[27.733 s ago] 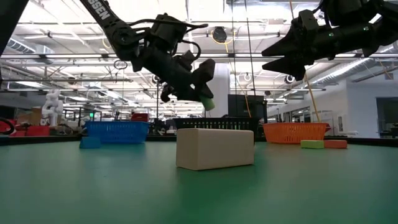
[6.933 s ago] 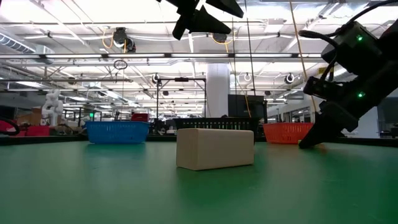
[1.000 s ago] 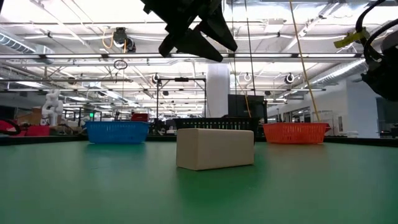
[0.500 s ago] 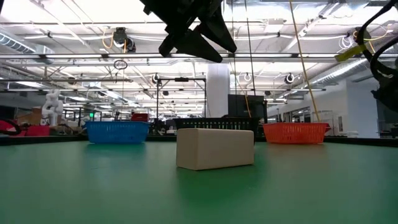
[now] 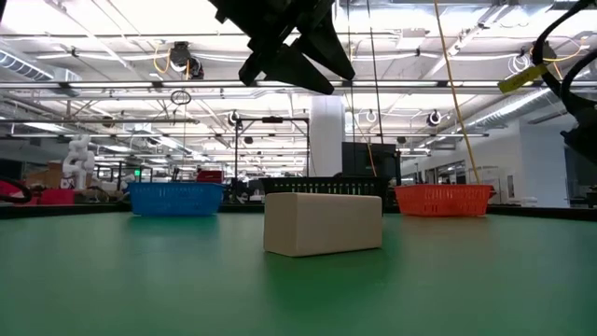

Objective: Sort & place blocks by color
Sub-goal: Put the right wooden block into the black bin

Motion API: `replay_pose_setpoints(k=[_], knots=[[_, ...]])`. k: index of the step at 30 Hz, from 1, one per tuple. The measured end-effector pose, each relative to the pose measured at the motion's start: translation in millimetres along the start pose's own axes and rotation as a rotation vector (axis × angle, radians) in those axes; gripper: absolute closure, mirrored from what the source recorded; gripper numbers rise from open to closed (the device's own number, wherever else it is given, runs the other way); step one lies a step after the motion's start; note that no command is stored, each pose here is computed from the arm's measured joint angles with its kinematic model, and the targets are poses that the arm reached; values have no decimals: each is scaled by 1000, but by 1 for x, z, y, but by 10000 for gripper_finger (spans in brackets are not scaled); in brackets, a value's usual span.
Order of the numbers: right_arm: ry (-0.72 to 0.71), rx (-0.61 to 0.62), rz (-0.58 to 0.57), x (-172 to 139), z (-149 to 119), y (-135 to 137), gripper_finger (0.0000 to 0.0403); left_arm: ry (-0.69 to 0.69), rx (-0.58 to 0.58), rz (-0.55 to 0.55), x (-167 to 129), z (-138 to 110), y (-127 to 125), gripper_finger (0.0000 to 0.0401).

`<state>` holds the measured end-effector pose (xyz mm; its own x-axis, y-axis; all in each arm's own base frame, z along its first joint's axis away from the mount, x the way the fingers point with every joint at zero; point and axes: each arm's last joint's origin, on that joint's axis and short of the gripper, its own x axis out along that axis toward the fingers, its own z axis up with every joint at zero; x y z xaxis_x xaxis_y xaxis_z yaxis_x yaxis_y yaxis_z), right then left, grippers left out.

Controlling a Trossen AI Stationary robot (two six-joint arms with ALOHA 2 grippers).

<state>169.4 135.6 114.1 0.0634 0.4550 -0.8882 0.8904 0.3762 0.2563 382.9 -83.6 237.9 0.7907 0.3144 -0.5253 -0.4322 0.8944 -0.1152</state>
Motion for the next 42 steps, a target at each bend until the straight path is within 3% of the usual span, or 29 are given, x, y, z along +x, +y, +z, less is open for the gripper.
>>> replay_pose_setpoints(k=[8, 20, 28, 34, 42], knots=[[-49, -172, 93, -16, -1, 4, 294, 13, 4, 9, 0, -1, 1, 217], [-478, -524, 227, -57, 16, 9, 295, -46, -33, 54, 4, 6, 7, 217], [-895, -674, 238, -92, 33, 13, 294, -76, 149, 28, 0, 7, 0, 217], [-1234, -781, 366, -128, 38, 29, 292, -93, 378, 5, -8, 2, -14, 217], [-1535, -884, 514, -159, 38, 48, 293, -281, 508, 270, -21, 12, -25, 217]])
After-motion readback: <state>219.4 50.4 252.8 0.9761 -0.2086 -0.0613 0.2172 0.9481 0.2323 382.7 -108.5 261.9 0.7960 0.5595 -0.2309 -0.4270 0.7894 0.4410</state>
